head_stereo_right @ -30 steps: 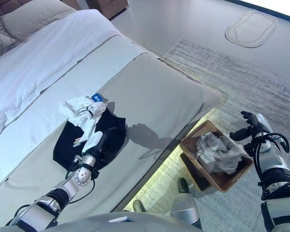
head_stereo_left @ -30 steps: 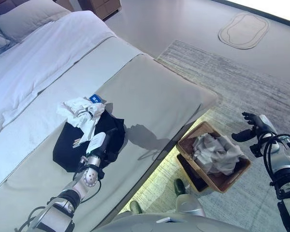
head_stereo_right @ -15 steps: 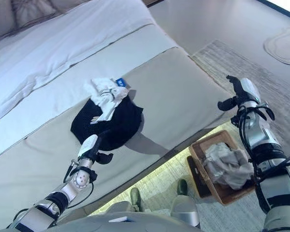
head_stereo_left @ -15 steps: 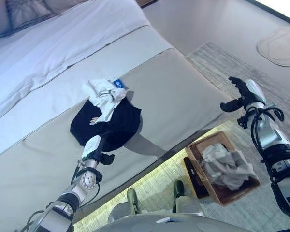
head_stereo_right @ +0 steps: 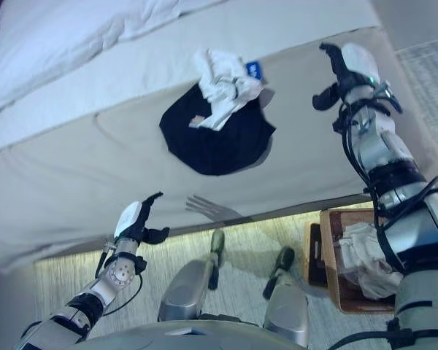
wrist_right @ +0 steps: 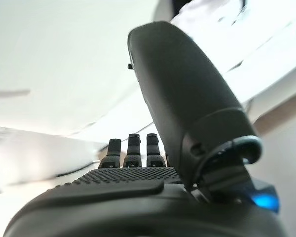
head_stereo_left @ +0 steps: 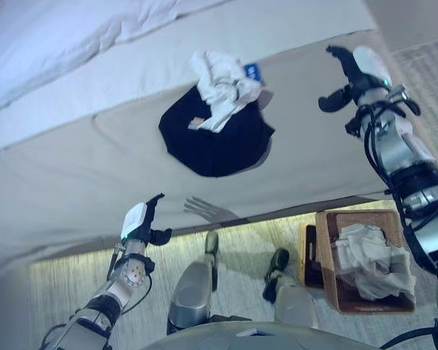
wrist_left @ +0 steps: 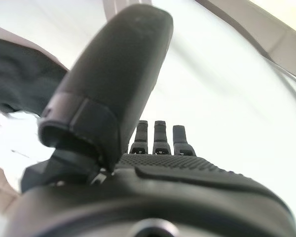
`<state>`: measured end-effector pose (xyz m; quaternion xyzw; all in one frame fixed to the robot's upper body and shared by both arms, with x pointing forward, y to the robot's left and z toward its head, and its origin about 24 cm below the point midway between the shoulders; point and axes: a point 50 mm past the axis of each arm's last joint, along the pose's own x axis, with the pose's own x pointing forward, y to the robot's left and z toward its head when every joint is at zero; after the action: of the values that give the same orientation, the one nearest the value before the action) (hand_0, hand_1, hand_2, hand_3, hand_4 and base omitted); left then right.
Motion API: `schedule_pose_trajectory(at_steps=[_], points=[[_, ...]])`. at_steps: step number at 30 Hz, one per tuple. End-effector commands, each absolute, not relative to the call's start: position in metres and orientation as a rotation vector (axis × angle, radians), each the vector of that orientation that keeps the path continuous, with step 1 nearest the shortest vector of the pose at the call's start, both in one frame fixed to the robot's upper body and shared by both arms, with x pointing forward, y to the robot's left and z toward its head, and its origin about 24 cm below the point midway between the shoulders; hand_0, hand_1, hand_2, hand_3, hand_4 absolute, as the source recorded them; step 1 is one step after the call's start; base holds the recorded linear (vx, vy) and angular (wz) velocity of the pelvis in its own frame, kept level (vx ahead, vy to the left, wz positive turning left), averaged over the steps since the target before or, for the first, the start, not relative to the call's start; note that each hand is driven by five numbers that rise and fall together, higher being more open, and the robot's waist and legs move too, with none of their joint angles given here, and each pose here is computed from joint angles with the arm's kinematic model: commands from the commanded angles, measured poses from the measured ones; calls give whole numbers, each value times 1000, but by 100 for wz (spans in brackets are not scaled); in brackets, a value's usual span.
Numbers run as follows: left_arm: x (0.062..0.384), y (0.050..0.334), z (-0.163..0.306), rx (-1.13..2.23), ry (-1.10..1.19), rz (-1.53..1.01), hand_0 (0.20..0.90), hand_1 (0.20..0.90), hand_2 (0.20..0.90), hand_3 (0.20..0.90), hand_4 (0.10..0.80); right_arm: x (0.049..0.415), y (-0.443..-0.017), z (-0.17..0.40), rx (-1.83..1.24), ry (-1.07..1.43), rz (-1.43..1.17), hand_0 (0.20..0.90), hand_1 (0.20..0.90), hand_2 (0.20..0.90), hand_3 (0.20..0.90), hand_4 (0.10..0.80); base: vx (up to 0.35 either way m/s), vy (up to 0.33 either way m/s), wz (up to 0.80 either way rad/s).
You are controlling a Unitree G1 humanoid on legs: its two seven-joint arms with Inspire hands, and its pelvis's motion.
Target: Pick up the clothes from the bed and place them into the basket
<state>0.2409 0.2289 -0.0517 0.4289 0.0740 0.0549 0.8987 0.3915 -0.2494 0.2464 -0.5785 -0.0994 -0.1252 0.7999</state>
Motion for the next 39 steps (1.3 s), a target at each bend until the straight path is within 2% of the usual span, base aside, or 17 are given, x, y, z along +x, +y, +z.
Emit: schedule_pose_trajectory(at_steps=[1,7,19,39], points=[[248,249,-21,977,-20,220,900,900,900,900,800,383,-230,313,-1289,-472,-390,900,900,900,900,800,28,-23,42],[247,248,-3,963,-140,246,900,900,900,900,800,382,-224,330,-1273,-489,-430,900,900,900,900,800,97,2,28],[238,249,13,915,-222,235,900,900,900,900,800,387,-217,337,-1323,-429,-457,900,900,900,900,800,73,38,13],[230,239,38,811,-348,218,900,900,900,900,800,381,-267,379,-1404,-304,-733,900,900,900,900,800,-41,9,5]])
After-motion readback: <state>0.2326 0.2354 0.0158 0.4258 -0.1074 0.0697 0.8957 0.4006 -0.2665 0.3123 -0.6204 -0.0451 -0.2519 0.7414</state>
